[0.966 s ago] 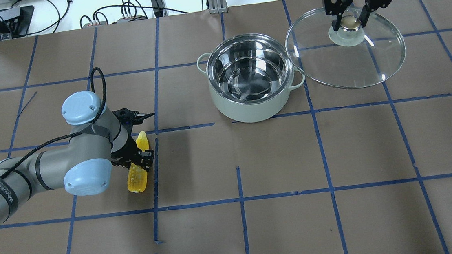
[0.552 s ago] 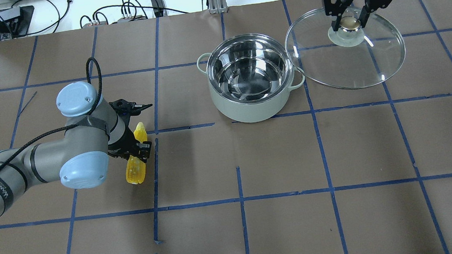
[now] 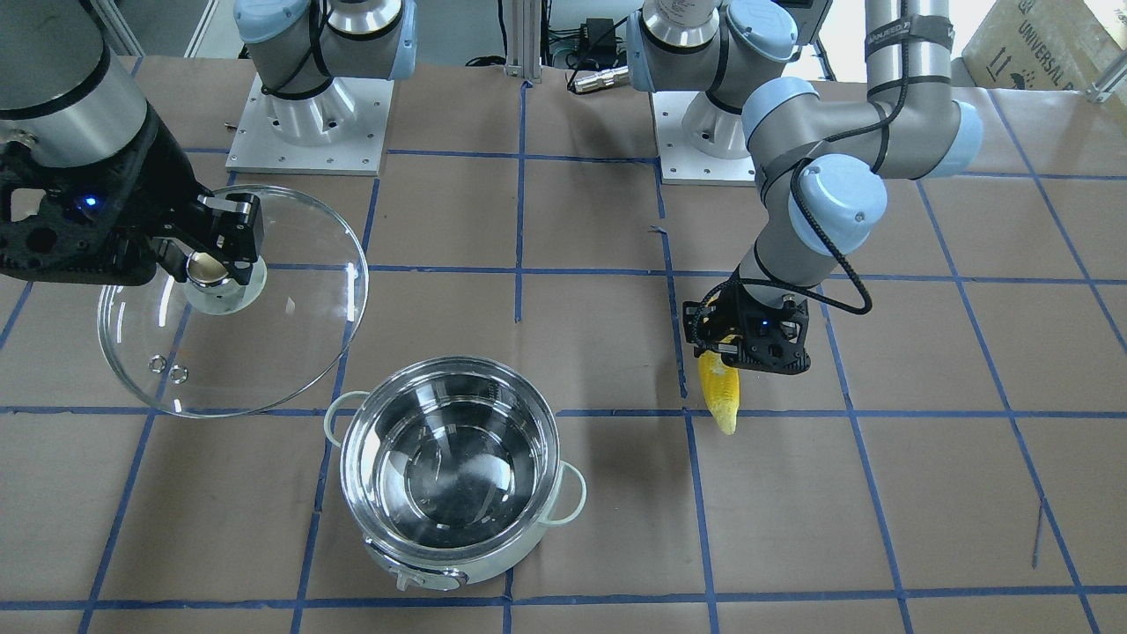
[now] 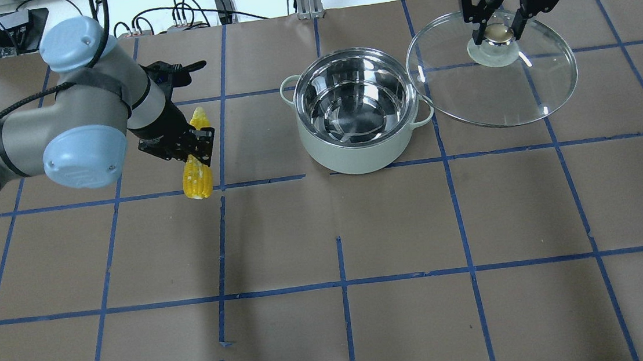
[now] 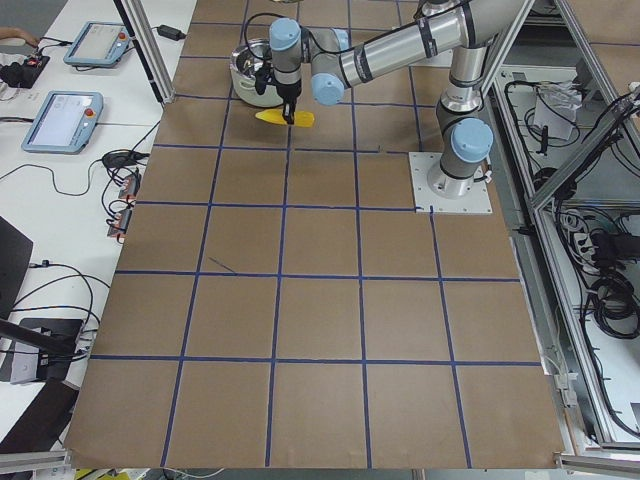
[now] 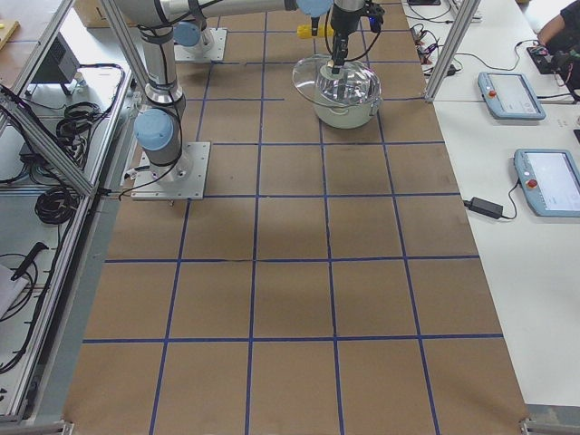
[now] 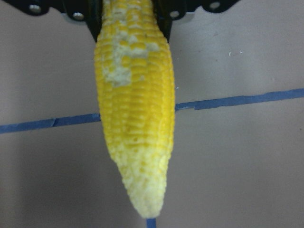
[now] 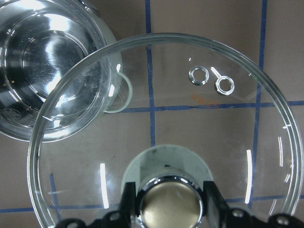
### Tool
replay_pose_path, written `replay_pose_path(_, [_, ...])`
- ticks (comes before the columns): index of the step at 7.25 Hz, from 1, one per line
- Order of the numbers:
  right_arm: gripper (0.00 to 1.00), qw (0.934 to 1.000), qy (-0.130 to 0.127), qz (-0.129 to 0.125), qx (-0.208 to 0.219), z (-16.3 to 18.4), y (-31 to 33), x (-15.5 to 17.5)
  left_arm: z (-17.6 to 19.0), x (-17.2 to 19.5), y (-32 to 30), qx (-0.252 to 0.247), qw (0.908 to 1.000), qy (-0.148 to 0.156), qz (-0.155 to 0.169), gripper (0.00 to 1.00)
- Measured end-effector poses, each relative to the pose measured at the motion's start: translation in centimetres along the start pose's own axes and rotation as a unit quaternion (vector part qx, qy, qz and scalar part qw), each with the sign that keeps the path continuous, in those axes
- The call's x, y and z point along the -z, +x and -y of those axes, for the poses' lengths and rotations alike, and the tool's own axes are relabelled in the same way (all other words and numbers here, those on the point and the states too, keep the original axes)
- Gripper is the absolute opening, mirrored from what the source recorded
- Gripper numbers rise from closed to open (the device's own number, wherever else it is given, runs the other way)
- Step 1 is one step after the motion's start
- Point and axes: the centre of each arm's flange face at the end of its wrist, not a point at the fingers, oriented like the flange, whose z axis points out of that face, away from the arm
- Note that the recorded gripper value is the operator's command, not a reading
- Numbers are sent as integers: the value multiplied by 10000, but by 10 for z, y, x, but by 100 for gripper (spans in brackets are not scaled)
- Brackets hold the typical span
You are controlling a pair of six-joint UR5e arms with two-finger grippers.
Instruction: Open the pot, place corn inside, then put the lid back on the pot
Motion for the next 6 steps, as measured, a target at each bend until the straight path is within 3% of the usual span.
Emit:
replay_pose_path(3, [32, 10000, -12, 0, 0, 0, 1, -1, 61, 36, 114, 447, 9971, 256, -555, 23])
replay_pose_path(6, [32, 10000, -15, 2, 0, 0, 1, -1, 107, 20, 189, 546, 9960, 195, -679, 24])
